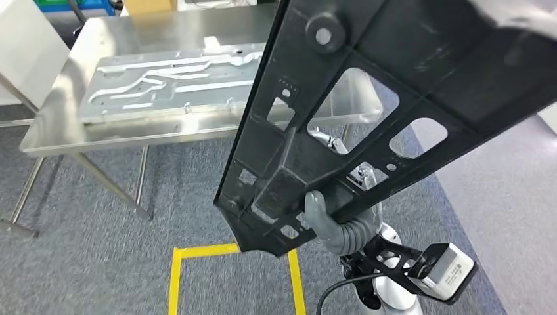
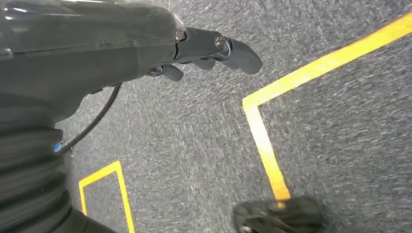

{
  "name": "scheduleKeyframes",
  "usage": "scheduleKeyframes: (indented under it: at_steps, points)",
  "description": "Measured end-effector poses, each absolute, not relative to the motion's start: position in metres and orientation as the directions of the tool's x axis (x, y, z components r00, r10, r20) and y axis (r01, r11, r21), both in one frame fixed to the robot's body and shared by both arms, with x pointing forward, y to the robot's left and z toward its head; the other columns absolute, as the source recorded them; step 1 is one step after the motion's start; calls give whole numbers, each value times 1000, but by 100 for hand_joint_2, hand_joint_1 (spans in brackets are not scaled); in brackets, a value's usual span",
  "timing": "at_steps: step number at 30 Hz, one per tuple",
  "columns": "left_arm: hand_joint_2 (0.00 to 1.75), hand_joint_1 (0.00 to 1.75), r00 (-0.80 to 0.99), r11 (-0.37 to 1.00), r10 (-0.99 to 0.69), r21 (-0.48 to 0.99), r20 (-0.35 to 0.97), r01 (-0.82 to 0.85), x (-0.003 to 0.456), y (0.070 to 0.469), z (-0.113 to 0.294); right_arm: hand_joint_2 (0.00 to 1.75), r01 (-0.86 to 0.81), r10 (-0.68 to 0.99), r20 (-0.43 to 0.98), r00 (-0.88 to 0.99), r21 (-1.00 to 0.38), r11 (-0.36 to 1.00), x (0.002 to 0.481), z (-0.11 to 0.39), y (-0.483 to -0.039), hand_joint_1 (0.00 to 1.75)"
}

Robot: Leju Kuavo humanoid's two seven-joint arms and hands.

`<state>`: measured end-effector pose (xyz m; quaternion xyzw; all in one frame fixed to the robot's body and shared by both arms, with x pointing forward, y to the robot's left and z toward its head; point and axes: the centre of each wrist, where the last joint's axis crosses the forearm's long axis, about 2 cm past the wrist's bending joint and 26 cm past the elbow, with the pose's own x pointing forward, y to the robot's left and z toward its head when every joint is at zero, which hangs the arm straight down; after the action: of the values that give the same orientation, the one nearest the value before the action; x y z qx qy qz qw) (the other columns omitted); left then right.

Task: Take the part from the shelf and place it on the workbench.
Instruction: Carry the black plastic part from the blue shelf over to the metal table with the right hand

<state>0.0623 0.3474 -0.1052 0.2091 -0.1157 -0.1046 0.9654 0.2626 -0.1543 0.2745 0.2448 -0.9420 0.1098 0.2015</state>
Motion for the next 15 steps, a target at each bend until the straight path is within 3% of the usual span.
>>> scheduleKeyframes:
  at_steps: [15]
  points:
    - [175, 0, 952, 894, -239, 426, 192, 138, 63, 349, -105, 175, -495, -403, 437, -804, -117, 861, 262, 274, -155, 175]
